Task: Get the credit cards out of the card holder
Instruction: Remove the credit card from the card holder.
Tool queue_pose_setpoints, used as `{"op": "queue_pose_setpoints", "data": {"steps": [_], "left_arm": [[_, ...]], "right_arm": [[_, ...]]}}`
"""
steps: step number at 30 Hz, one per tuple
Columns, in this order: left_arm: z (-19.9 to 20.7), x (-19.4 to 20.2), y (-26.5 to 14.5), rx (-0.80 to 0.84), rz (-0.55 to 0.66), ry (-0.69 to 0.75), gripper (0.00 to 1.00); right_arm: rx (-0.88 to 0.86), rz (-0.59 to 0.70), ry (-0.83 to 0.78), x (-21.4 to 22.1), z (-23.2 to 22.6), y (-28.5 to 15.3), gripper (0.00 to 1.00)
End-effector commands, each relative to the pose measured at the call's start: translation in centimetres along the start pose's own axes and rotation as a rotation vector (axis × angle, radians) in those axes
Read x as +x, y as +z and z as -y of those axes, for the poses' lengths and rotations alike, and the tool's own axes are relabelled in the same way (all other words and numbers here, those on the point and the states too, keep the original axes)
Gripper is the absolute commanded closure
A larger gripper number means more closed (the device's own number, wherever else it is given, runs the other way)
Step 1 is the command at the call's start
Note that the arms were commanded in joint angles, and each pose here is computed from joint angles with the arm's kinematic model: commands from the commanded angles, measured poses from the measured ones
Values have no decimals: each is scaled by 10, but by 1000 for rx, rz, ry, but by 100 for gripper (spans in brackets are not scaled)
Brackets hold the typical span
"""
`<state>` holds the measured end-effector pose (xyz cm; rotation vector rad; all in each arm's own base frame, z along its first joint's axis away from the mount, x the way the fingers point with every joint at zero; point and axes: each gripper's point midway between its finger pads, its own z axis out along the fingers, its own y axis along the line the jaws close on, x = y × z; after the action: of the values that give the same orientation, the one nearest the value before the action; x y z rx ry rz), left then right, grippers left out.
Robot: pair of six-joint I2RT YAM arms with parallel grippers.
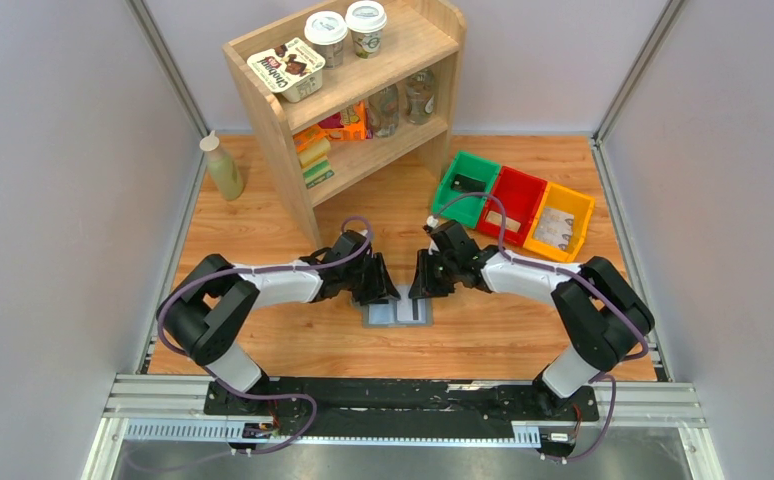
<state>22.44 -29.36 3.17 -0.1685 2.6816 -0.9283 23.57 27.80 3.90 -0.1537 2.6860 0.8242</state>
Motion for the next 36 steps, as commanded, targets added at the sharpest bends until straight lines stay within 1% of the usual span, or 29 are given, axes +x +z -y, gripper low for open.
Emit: {"op": "queue_pose_setpoints", "data": {"steps": [1, 15, 25, 31, 36], "left_arm": [[6, -1, 10, 52, 20, -54, 54], [28, -3, 12, 162, 17, -124, 61], [11, 4, 12, 98, 14, -140, 63], [13, 2, 10, 101, 16, -126, 63], [17, 0, 10, 108, 16, -118, 63]], "right_arm": [[-15, 18, 6, -2, 1, 5, 73], [-5, 5, 32, 10, 12, 14, 75], [43, 106, -18, -20, 2, -17, 71], [61, 92, -10, -15, 7, -15, 71], [54, 68, 0, -8, 10, -7, 75]]}}
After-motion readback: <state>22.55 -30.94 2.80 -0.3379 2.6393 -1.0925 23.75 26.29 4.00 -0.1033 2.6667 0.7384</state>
